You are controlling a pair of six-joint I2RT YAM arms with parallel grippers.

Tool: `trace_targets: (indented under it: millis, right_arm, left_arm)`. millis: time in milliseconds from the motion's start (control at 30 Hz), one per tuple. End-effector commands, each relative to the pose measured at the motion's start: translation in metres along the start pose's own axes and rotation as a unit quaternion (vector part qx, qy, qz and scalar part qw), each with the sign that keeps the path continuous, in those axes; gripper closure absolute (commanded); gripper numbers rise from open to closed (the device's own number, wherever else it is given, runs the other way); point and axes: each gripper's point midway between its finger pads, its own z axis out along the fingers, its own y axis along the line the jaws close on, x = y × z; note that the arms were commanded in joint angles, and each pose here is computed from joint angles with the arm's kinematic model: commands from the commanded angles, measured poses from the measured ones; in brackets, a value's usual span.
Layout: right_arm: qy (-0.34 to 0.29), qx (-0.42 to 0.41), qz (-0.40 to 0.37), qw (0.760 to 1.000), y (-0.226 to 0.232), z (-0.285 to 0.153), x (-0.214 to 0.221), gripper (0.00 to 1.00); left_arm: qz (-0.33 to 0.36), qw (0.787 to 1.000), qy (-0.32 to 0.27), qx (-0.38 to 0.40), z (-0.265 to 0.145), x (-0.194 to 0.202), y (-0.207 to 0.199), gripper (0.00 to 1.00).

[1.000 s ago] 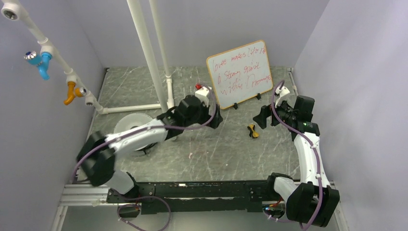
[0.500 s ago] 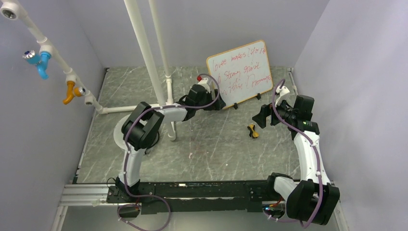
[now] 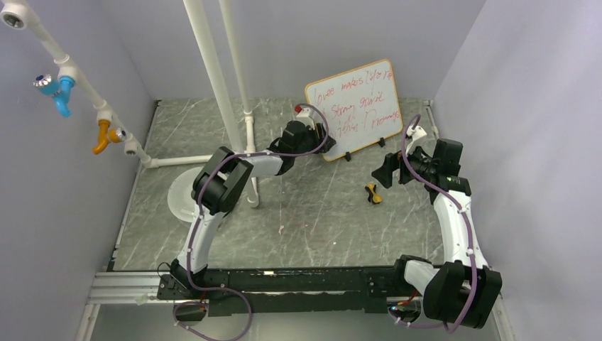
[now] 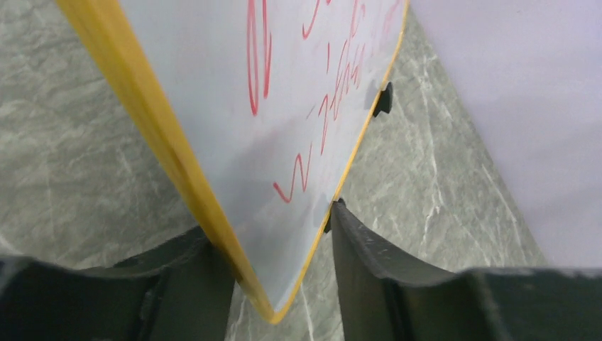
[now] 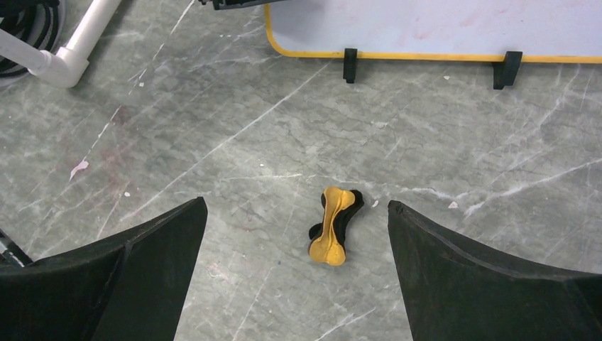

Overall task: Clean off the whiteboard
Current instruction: Pick up the whiteboard from the center of the board, then pick up the whiteboard eraser from the center of the board.

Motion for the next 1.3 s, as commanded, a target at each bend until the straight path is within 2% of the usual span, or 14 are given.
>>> trace_targets:
  millis: [0, 100, 133, 200, 233, 533, 800, 1067, 1133, 1267]
  right_arm:
    - [-0.026, -0.008, -0.025, 0.999, 0.003, -0.004, -0.023, 0.00]
    - [-0.027, -0.008, -0.027, 0.999, 0.004, -0.005, -0.024, 0.00]
    - [-0.028, -0.009, -0.028, 0.999, 0.004, -0.005, -0.024, 0.00]
    - [-0.029, -0.011, -0.028, 0.999, 0.005, -0.005, -0.024, 0.00]
    - [-0.029, -0.012, -0.029, 0.999, 0.006, -0.005, -0.024, 0.00]
    - [-0.033, -0.021, -0.040, 0.998, 0.012, -0.009, -0.028, 0.00]
    - [-0.041, -0.050, -0.065, 0.996, 0.027, -0.016, -0.031, 0.00]
    - [-0.051, -0.097, -0.091, 0.990, 0.049, -0.024, -0.033, 0.00]
    - [-0.057, -0.123, -0.106, 0.985, 0.060, -0.029, -0.035, 0.00]
    - [-0.077, -0.227, -0.179, 0.954, 0.110, -0.058, -0.035, 0.00]
  left_arm:
    - [0.014, 0.998, -0.048, 0.041, 0.011, -0.034, -0.014, 0.50]
    - [0.021, 0.997, -0.054, 0.057, 0.012, -0.037, -0.016, 0.63]
    - [0.025, 0.996, -0.056, 0.064, 0.011, -0.039, -0.019, 0.71]
    - [0.040, 0.994, -0.056, 0.083, 0.009, -0.043, -0.026, 0.93]
    - [0.048, 0.993, -0.057, 0.090, 0.007, -0.047, -0.030, 1.00]
    - [0.144, 0.975, -0.099, 0.138, -0.031, -0.103, -0.080, 1.00]
    - [0.175, 0.956, -0.161, 0.173, -0.080, -0.174, -0.139, 1.00]
    - [0.181, 0.944, -0.190, 0.202, -0.121, -0.203, -0.174, 1.00]
    - [0.183, 0.942, -0.195, 0.204, -0.134, -0.209, -0.183, 1.00]
    - [0.190, 0.941, -0.191, 0.204, -0.165, -0.204, -0.197, 1.00]
